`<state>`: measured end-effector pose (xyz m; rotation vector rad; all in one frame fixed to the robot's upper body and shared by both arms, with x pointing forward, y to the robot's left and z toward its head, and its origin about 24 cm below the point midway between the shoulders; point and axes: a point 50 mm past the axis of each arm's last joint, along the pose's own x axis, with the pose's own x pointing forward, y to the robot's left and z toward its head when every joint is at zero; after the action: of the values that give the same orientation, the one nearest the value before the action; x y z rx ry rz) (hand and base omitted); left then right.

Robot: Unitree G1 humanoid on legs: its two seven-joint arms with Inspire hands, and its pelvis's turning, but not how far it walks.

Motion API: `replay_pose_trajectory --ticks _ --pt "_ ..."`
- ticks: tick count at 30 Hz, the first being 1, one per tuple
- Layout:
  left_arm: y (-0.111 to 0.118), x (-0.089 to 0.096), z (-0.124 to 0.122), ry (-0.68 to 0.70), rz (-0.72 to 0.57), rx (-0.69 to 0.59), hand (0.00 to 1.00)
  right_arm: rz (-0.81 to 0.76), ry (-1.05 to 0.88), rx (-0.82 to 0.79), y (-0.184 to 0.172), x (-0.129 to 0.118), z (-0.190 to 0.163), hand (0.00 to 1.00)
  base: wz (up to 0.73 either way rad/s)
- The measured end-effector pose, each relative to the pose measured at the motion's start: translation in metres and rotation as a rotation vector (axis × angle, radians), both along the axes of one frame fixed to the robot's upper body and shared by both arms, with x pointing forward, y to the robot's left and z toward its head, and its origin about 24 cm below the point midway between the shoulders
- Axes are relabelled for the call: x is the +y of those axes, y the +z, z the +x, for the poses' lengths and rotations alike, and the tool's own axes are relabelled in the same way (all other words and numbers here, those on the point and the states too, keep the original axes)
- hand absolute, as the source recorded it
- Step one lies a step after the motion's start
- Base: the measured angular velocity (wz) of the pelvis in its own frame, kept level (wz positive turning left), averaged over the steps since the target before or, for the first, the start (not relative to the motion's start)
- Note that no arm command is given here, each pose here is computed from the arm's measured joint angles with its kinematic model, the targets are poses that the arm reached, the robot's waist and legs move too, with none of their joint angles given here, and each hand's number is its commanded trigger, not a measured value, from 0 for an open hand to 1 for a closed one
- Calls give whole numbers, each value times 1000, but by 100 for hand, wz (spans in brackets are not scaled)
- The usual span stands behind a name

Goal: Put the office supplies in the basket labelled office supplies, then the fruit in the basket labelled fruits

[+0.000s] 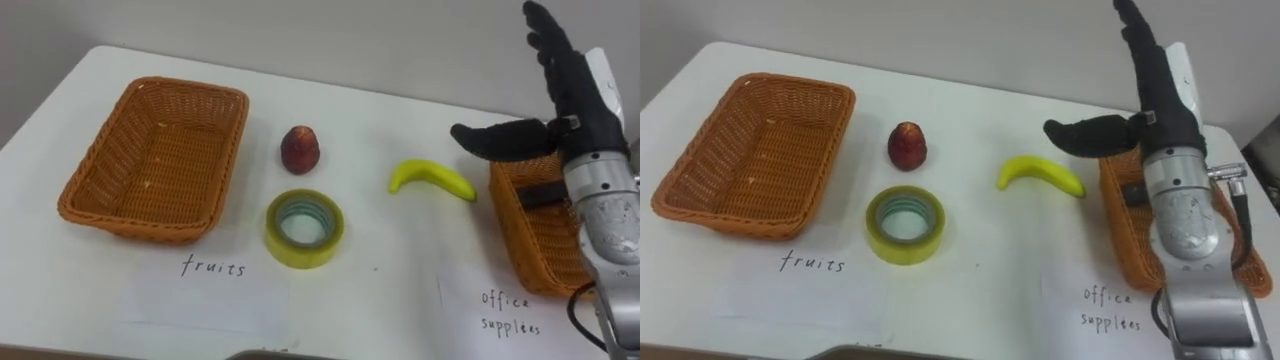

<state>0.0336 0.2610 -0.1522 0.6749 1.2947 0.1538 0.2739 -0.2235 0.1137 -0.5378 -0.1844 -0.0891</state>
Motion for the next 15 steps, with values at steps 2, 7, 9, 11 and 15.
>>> replay_pose_trajectory --ticks 2,7,9,11,15 --pt "0 -1 2 -1 -3 -3 0 4 20 7 -1 4 1 0 0" --pt "-1 -4 5 -13 -10 -9 0 29 84 17 0 12 4 0 3" --pt "-1 -5 6 -16 -14 -10 0 16 104 28 -2 16 4 0 6" --pt "-1 -6 10 -21 -15 -15 0 7 126 44 -5 21 4 0 5" --pt "-1 -7 13 -25 -15 -24 0 -8 184 126 -22 33 5 0 0"
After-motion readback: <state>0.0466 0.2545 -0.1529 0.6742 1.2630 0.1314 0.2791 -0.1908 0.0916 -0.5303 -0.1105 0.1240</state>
